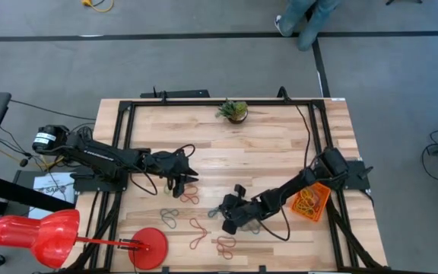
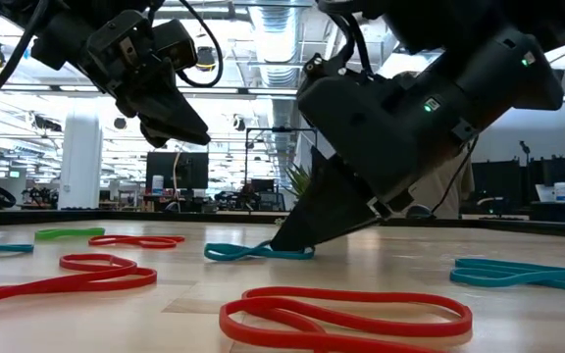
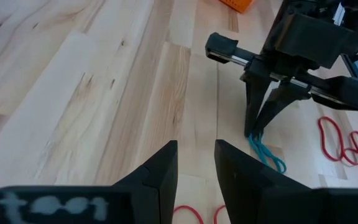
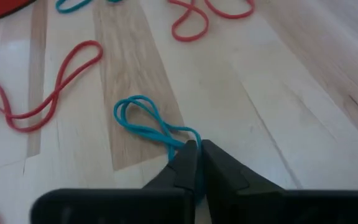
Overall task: Pick and place rubber bands into bin
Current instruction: Put the blue rubber band into the orange basket
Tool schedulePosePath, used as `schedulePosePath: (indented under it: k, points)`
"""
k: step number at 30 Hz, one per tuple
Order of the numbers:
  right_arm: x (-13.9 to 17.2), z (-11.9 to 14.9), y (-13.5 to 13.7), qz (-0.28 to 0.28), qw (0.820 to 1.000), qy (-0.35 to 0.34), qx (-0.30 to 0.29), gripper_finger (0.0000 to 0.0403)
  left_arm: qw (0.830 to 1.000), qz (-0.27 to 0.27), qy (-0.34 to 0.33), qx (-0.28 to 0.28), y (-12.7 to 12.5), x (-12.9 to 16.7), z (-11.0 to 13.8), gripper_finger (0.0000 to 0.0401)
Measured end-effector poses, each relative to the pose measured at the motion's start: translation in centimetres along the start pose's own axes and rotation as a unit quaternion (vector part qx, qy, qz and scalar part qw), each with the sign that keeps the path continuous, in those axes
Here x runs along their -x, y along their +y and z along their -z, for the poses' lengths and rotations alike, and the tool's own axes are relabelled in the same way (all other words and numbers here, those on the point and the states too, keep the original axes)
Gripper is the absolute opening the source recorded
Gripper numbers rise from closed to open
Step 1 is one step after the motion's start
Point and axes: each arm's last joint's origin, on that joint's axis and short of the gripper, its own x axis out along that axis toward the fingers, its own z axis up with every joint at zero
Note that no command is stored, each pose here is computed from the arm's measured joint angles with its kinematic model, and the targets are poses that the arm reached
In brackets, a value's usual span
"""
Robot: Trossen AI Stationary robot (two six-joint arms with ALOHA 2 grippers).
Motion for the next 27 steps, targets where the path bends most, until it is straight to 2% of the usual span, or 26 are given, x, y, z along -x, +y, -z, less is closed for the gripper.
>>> schedulePosePath:
  k: [4,7,11,17,22,27]
  points:
    - [1.1,-1.1,-0.4,-0.005,1.000,0.003,0.004,0.0011,1.000,-0.004,-0.002,-0.003,0.0,0.0,0.0,0.0096]
    - [3.3,-2.6,-0.8,0.004,1.000,0.008,0.007,0.0004,1.000,-0.010,-0.003,-0.003,0.0,0.0,0.0,0.0096]
    - [8.5,-5.1,-1.9,0.038,0.999,0.022,-0.026,0.0004,1.000,-0.012,-0.005,-0.004,0.1,0.0,0.0,0.0096]
    - [17.6,-5.2,-4.3,0.113,0.986,0.067,-0.099,0.0003,1.000,-0.020,-0.008,-0.012,0.1,0.0,-0.1,0.0096]
    - [23.6,-2.8,-5.9,0.178,0.954,0.137,-0.199,0.0002,0.999,-0.036,-0.012,-0.012,0.2,0.0,-0.1,0.0096]
    - [27.4,0.3,-6.0,0.250,0.884,0.260,-0.298,0.0003,0.999,-0.037,-0.011,-0.023,0.2,0.0,-0.1,0.0096]
